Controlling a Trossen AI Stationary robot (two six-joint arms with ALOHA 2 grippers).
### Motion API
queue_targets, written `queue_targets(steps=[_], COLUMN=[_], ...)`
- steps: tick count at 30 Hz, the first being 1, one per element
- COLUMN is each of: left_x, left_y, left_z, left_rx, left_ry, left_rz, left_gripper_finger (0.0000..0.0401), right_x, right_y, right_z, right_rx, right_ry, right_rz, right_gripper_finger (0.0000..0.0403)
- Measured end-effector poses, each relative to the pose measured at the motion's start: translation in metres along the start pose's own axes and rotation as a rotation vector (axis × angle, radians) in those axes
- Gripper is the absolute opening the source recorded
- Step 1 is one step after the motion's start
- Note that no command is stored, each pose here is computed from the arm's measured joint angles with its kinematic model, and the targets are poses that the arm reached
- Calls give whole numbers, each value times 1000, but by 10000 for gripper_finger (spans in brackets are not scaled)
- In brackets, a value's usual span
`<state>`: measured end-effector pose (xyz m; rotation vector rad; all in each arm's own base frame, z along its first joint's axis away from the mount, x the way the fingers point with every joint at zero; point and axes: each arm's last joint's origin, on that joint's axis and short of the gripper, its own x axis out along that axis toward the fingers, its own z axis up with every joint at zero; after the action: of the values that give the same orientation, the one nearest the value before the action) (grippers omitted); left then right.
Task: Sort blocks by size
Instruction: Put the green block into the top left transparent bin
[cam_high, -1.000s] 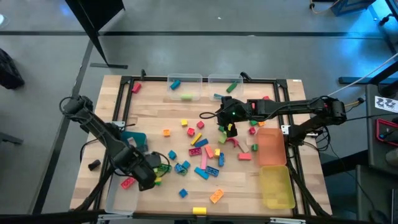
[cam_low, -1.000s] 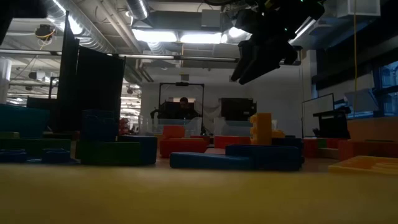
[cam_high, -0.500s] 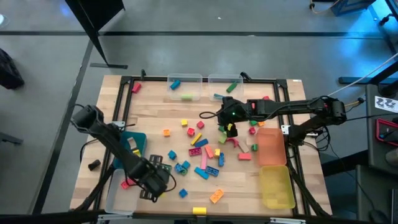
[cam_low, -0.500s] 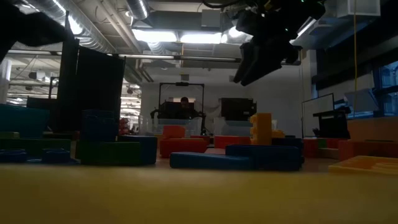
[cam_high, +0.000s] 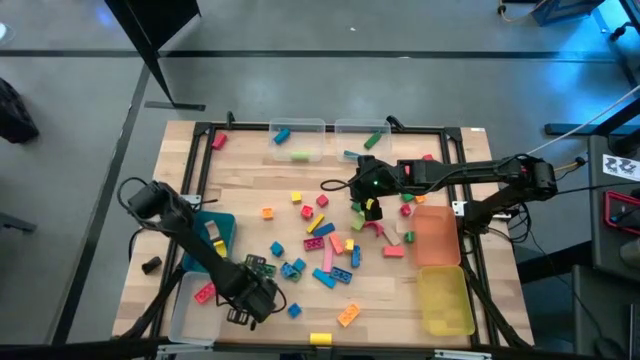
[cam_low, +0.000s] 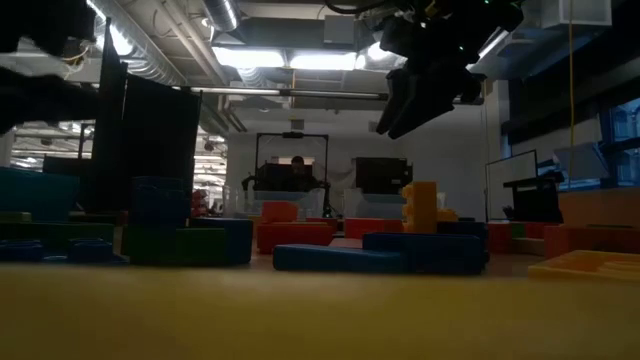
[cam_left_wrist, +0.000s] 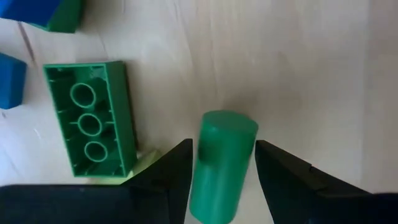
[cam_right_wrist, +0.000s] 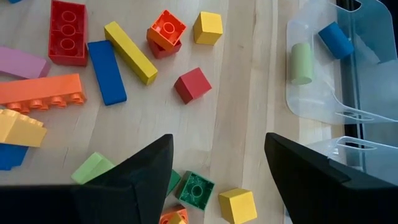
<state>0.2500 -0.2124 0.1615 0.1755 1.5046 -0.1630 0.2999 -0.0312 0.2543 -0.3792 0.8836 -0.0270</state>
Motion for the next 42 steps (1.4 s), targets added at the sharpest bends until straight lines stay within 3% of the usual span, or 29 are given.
queue_targets(steps=[11,16,26,34,42], left_x=[14,12,-18,-72,-100], left_y=[6,17,57,115,202], left_z=[6,12,36,50,37], left_rx=[51,15,-36,-35,45], left_ry=[37,24,-96,-282,-322], left_rz=[7,2,-33,-18,256], left_gripper_finger=[120,120,120,120,126], right_x=[-1,-1,-3,-2,-1], right_y=[0,0,-1,-16,-34], right_z=[-2,-6,-20,-30,-40], right_rx=[-5,-16,-92,55,263], right_ry=[24,86,248,261,264], right_rz=[-19,-64,-103,-63,-57], right_gripper_finger=[253,253,253,253,253])
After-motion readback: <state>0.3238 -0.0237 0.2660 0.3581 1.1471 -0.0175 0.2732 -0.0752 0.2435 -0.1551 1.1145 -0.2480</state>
